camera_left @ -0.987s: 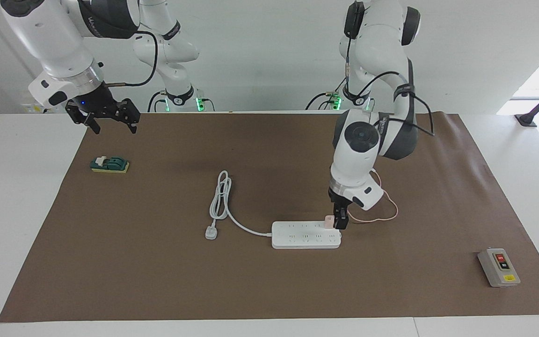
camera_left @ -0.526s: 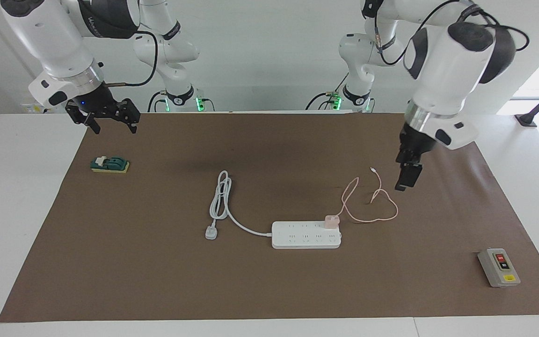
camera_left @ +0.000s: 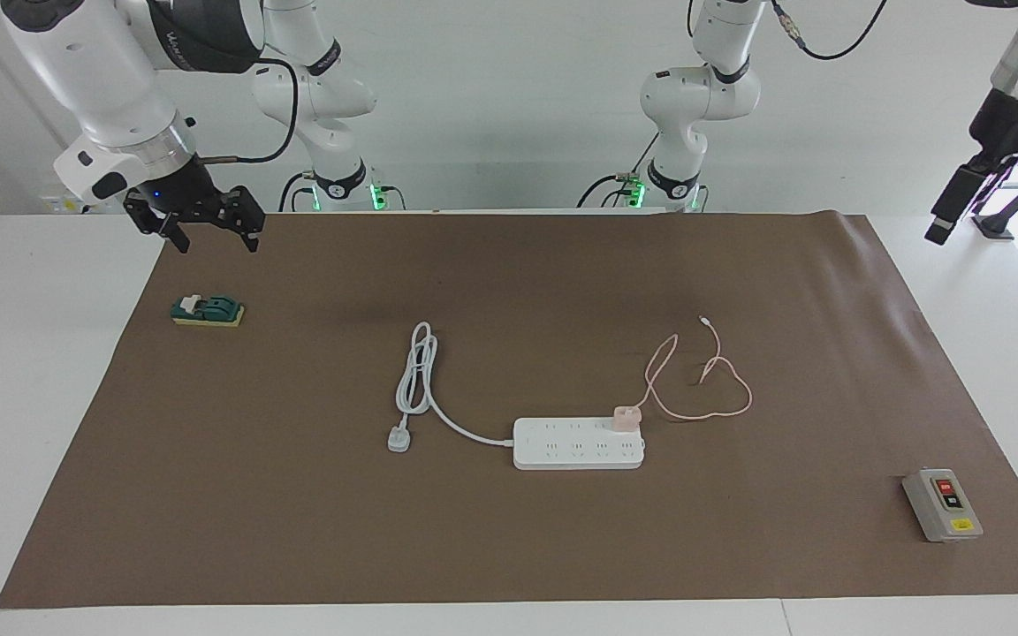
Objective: Plug charger into power strip
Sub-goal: 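Open the left gripper and withdraw it from the plugged charger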
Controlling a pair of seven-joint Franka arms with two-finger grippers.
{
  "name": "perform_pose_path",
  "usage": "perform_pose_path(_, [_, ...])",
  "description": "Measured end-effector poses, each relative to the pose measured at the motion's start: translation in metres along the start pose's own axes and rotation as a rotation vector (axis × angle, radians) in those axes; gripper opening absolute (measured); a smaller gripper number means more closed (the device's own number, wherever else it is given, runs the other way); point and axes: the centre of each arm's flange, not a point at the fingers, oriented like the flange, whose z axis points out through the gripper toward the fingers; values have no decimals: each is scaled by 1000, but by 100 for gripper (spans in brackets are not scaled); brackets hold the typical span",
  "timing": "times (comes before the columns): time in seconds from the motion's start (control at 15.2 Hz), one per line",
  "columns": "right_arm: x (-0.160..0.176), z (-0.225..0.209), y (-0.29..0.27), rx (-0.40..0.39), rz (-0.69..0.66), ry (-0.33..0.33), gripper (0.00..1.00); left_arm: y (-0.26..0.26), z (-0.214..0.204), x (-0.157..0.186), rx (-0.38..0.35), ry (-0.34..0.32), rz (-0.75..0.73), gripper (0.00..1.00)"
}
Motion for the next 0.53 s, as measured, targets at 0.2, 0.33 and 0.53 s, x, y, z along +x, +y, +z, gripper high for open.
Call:
perform_pose_path(0.2, [0,0,0,0,0,0,100,-6,-19,-23,-2,-18,46,93])
perform_pose_path(0.33, [0,0,0,0,0,0,100,-12,-29,-38,-8,-20,101,93])
perform_pose_path(0.53, [0,0,0,0,0,0,100,-23,-28,-58,-15,-25,195,96])
